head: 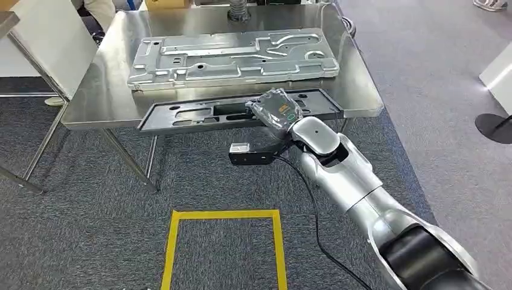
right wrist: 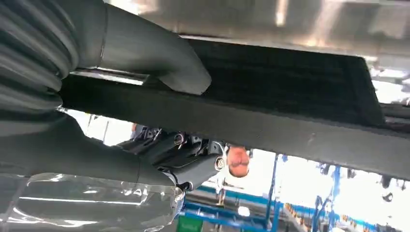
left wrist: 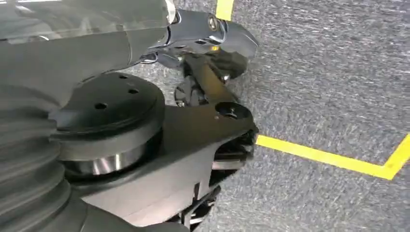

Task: Take the parts from the cabinet and place them on the table.

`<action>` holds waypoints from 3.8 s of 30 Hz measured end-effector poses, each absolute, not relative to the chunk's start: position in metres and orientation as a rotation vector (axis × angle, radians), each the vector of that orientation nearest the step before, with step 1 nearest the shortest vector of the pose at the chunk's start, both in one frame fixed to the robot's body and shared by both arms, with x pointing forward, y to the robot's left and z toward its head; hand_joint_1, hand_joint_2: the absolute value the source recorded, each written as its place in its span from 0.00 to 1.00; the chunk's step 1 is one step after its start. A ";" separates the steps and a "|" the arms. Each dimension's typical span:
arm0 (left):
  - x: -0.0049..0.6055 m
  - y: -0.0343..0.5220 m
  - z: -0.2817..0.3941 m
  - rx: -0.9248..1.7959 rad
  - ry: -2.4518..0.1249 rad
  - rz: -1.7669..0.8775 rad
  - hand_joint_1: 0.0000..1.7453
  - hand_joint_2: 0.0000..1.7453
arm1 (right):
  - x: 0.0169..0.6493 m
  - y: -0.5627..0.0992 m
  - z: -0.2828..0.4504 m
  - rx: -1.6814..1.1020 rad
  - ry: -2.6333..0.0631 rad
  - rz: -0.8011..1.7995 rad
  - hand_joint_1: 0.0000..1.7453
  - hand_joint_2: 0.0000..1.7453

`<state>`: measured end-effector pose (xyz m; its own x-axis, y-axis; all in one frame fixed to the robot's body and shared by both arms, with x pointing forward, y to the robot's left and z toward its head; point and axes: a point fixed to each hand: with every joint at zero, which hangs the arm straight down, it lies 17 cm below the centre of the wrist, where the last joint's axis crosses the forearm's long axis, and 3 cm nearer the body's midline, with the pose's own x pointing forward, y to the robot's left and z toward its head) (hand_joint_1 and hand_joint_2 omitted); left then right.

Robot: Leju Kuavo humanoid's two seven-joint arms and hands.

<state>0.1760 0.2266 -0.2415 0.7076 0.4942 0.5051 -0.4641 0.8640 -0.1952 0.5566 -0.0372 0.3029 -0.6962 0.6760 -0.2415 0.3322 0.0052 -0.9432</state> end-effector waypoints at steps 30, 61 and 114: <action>0.182 0.221 -0.240 -0.062 -0.572 0.499 0.00 1.00 | 0.569 -0.047 0.293 -1.036 -1.940 1.760 1.00 1.00; 0.178 0.220 -0.243 -0.056 -0.554 0.493 0.00 1.00 | 0.570 -0.039 0.287 -1.017 -1.939 1.765 1.00 1.00; 0.189 0.214 -0.239 -0.071 -0.562 0.473 0.00 1.00 | 0.608 -0.047 0.286 -1.003 -1.800 1.739 1.00 1.00</action>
<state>0.1887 0.2144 -0.2393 0.7422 0.4499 0.4967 -0.4117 0.8909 -0.1916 0.6080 -0.0474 0.2855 -0.6392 0.7502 -0.1691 0.1950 -0.0546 -0.9793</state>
